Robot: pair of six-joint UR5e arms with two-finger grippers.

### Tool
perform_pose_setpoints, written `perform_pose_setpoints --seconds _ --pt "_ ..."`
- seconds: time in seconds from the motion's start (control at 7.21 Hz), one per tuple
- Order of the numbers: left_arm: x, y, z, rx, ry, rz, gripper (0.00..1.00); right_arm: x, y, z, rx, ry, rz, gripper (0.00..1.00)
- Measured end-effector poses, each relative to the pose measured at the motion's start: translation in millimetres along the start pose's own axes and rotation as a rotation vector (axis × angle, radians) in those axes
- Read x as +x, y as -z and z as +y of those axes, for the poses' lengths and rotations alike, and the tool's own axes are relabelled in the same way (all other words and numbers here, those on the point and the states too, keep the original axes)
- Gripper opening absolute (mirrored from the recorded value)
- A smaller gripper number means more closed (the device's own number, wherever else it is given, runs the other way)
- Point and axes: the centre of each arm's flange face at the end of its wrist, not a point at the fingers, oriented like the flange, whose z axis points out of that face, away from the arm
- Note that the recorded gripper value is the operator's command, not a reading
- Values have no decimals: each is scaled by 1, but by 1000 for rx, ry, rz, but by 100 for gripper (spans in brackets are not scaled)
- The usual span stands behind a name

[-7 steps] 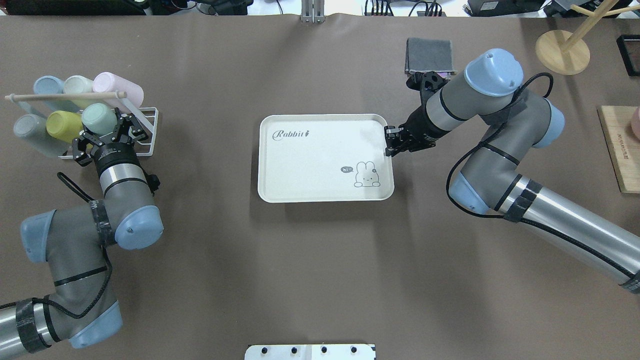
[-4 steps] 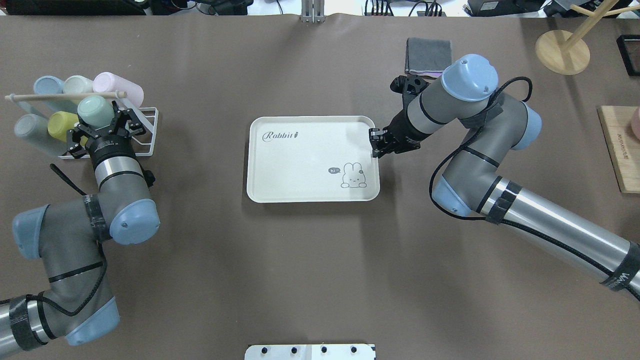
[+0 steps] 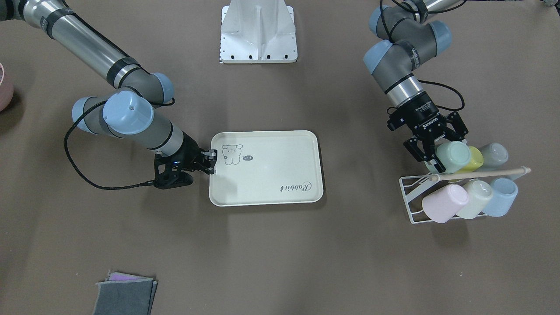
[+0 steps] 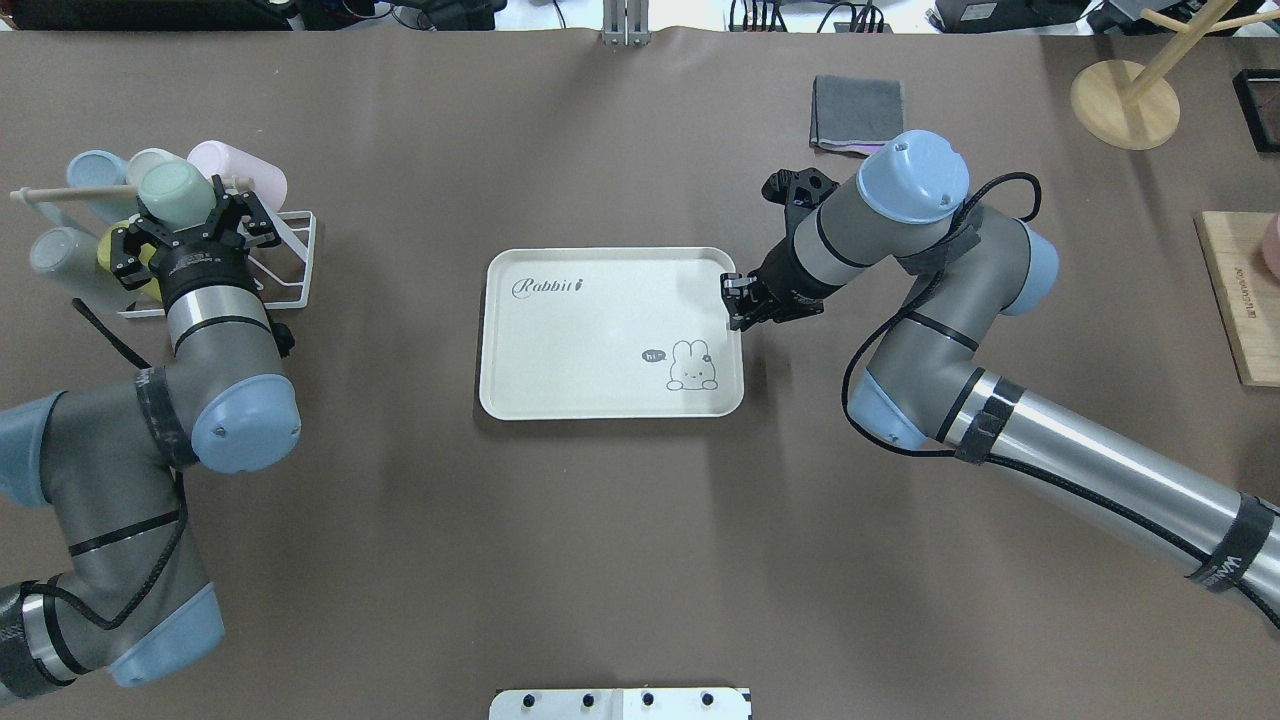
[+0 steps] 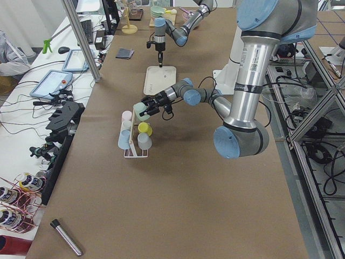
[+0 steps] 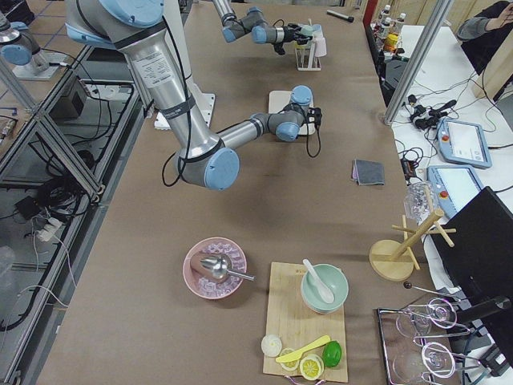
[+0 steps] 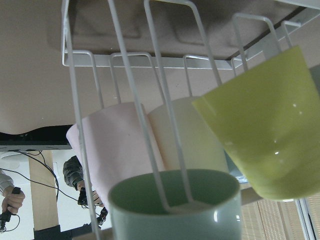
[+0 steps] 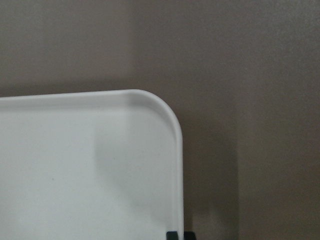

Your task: Pick up and place green cup on tray

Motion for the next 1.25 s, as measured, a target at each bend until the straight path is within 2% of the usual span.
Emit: perform_pose_setpoints --seconds 0.28,0.42,0.69,0.83,0.97,1.25 --pt "2 10 21 12 -8 -19 29 1 -1 0 -1 -8 1 76" --pt "3 19 34 21 -10 -37 27 1 -1 1 -1 -10 2 100" --pt "0 35 58 38 31 -87 27 0 1 0 1 -13 -2 100" --pt "-4 42 66 50 95 -128 27 -2 13 -4 13 -21 -14 100" --pt "-9 47 73 67 186 -164 25 4 37 -10 35 -33 -31 100" --pt "-19 56 80 139 515 -204 22 27 91 -24 90 -68 -45 100"
